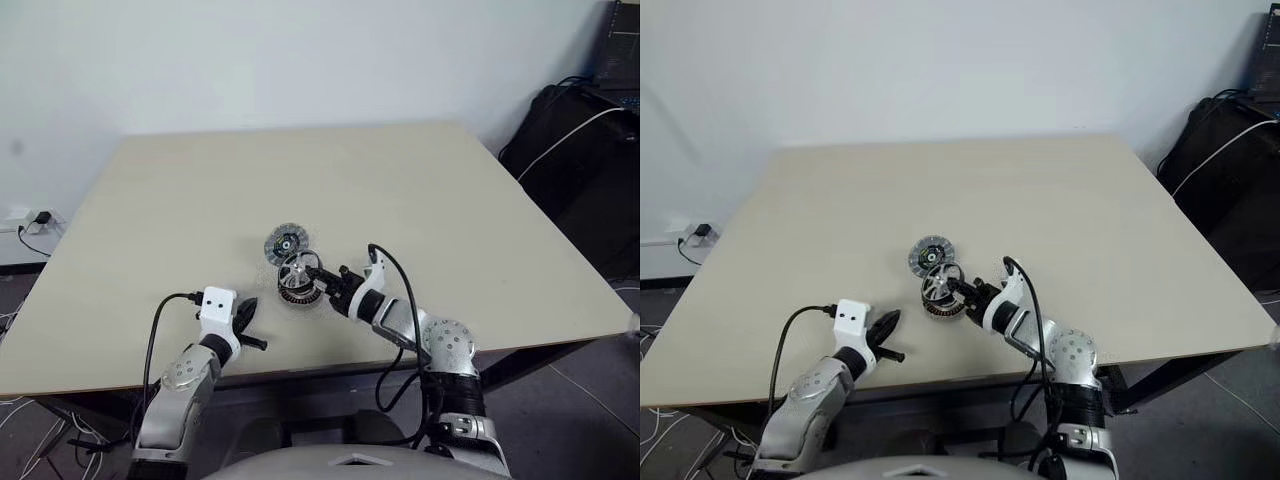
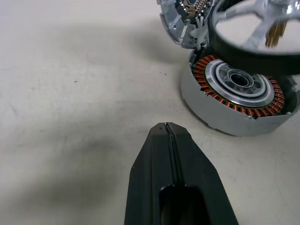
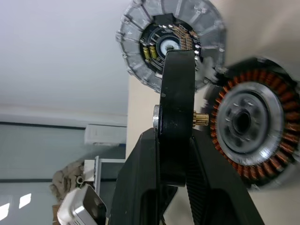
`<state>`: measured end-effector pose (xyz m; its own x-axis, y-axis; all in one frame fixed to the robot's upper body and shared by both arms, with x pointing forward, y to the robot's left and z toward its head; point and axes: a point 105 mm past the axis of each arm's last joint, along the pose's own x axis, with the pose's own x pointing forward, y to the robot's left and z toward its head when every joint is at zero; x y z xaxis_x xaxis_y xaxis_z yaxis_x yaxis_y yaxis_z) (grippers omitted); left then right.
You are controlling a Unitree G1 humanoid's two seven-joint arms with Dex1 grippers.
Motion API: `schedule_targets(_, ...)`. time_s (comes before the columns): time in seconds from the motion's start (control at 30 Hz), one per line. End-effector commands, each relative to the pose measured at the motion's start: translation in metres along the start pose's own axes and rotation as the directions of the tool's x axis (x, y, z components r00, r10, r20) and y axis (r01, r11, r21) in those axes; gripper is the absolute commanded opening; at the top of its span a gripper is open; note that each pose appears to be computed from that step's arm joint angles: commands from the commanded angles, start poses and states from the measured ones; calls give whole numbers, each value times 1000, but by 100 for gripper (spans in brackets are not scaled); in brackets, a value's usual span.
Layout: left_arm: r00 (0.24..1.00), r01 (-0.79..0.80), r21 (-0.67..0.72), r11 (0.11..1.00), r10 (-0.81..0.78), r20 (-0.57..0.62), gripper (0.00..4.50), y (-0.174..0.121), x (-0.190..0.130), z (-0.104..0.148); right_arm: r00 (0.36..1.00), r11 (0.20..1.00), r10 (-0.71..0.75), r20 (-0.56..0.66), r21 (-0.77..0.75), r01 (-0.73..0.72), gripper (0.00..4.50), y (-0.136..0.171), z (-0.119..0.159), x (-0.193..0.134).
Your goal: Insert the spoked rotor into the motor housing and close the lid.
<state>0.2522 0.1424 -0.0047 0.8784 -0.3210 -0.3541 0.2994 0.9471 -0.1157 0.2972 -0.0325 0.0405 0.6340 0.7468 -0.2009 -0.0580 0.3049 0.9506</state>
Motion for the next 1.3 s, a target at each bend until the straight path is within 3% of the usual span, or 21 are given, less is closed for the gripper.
schedule_targets(0.03, 998, 3, 22, 1000, -4, 55, 0, -1, -2, 17, 997, 996, 83, 0, 26, -83, 41, 19, -6, 16)
schedule_targets(0.67, 998, 9, 33, 999, -11, 57, 0, 0, 0, 20, 1000, 998, -8, -4, 62, 9, 41, -9, -11, 14)
schedule_targets(1.1, 999, 19, 33, 999, -21, 48, 0, -2, 3, 18, 1000, 998, 14, -25, 65, -12, 41, -4, -17, 16)
schedule_targets(1.13, 999, 20, 33, 999, -22, 47, 0, -2, 3, 18, 1000, 998, 20, -22, 67, -18, 114, -3, -17, 16)
schedule_targets(1.3, 999, 23, 35, 999, -24, 46, 0, -1, 4, 18, 999, 997, 24, -20, 70, -23, 269, -2, -16, 17)
